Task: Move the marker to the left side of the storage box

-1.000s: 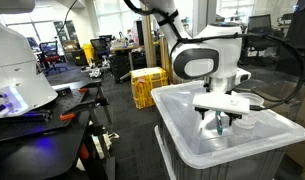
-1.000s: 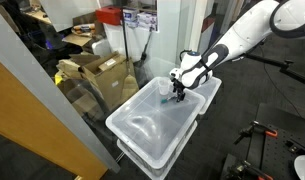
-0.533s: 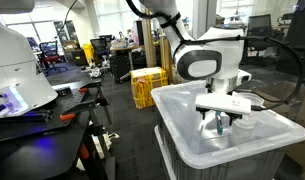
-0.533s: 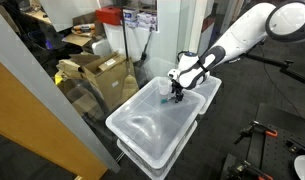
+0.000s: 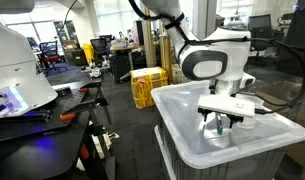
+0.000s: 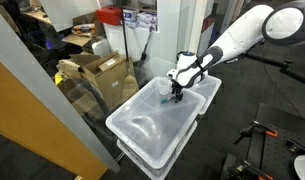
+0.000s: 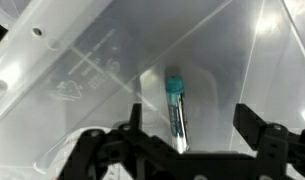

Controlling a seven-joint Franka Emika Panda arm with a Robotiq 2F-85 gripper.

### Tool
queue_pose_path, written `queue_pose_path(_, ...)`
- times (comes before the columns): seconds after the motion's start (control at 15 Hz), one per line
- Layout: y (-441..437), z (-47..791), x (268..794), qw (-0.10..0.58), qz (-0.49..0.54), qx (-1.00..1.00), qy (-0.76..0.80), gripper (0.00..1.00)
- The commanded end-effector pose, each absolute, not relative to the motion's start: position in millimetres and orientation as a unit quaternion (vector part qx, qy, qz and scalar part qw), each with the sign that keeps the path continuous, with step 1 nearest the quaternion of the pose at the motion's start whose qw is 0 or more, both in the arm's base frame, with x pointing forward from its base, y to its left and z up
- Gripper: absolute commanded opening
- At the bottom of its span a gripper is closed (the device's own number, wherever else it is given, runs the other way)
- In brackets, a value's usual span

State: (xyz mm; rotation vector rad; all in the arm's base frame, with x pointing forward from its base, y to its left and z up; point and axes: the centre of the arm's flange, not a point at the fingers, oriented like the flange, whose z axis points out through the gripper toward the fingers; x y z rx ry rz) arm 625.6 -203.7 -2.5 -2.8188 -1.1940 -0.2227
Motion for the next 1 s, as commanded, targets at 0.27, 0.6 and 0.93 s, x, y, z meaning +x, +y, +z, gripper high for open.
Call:
queue_pose_path(0.27,-211.5,-9.5,639.3,0.043,-0.057,-0.918,-0.390,0.41)
queue_pose_path(0.6,-212.5,-5.4,644.3,0.040,-0.059,-0.919,-0.387,0.03)
queue_pose_path(0.93,-208.4,3.8,636.9,0.030,-0.058,-0.923,-0.379,0.05)
